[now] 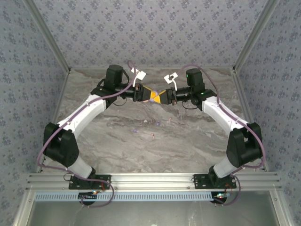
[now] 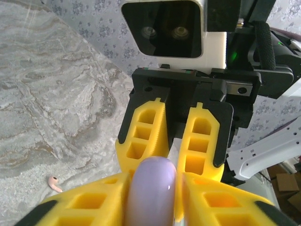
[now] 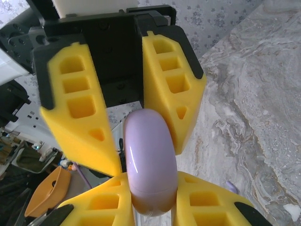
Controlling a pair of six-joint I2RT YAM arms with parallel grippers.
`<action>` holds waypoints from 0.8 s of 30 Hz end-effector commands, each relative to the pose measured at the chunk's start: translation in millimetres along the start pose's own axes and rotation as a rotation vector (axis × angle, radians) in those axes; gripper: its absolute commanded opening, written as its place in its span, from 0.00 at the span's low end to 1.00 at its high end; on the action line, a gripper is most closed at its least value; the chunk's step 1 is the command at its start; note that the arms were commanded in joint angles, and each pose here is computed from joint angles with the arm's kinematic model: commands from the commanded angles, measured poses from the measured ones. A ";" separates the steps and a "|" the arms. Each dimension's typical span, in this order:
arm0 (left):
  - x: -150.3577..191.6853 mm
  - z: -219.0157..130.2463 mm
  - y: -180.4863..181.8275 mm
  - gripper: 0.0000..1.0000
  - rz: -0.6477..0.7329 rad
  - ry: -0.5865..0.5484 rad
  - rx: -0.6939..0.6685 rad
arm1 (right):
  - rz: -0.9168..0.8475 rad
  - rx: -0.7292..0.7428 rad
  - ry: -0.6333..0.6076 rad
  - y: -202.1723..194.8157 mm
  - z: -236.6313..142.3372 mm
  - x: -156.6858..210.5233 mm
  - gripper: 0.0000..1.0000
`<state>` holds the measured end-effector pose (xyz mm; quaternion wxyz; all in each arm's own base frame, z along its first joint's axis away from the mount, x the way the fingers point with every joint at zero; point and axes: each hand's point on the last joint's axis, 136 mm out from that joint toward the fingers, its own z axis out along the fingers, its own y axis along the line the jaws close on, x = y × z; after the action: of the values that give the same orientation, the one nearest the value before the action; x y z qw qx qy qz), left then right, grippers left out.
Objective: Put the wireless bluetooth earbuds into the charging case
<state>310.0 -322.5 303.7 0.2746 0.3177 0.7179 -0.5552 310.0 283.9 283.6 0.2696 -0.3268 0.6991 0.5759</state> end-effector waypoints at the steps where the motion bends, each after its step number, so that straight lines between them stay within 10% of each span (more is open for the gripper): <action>1: -6.9 -1.9 -18.8 0.41 0.023 -0.025 0.037 | -0.040 0.028 -0.043 4.6 -7.2 -12.3 0.19; 24: -13.1 -0.5 0.3 0.44 -0.074 -0.152 -0.003 | -0.034 0.047 -0.086 3.4 -14.3 -16.8 0.19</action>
<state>319.1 -323.8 295.9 0.2805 0.2453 0.7225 -0.5824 324.9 274.1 289.7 0.3058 -0.2994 0.7057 0.5647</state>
